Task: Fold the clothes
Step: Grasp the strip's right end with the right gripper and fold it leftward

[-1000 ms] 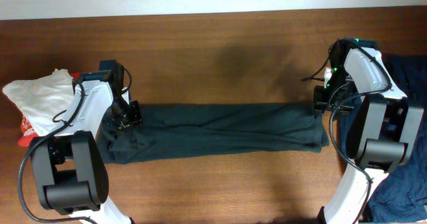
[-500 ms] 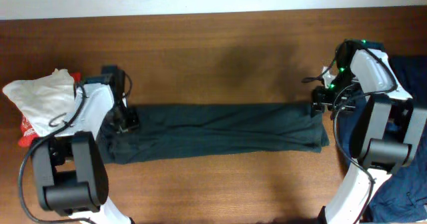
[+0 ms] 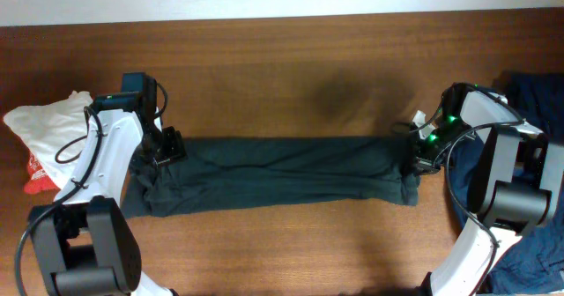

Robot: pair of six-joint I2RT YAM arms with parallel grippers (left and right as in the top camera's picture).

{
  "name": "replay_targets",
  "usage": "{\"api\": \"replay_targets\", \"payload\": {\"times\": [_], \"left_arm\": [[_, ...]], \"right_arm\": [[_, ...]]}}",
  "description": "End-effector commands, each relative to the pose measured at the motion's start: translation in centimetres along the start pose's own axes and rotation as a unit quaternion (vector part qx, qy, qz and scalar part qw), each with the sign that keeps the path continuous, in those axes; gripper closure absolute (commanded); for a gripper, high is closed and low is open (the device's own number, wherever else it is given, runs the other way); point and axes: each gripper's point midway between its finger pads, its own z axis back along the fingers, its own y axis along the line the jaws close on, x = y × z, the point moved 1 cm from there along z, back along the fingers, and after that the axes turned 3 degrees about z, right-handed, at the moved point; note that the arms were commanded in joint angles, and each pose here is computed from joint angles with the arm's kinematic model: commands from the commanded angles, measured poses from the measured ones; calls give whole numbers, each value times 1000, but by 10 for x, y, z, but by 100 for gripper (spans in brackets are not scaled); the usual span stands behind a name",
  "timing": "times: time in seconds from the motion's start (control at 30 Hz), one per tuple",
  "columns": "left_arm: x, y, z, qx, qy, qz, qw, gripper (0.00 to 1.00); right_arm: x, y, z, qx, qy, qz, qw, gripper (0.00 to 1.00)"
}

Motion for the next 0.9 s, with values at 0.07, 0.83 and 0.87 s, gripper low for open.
{"api": "replay_targets", "payload": {"times": [0.07, 0.83, 0.87], "left_arm": [[0, -4, 9, -18, -3, 4, 1000, 28], [-1, -5, 9, -20, -1, 4, 1000, 21], [-1, -5, 9, -20, -1, 5, 1000, 21]], "right_arm": [[2, -56, 21, -117, -6, -119, 986, 96], [8, 216, -10, -159, 4, 179, 971, 95], [5, 221, -13, -160, 5, 177, 971, 95]]}}
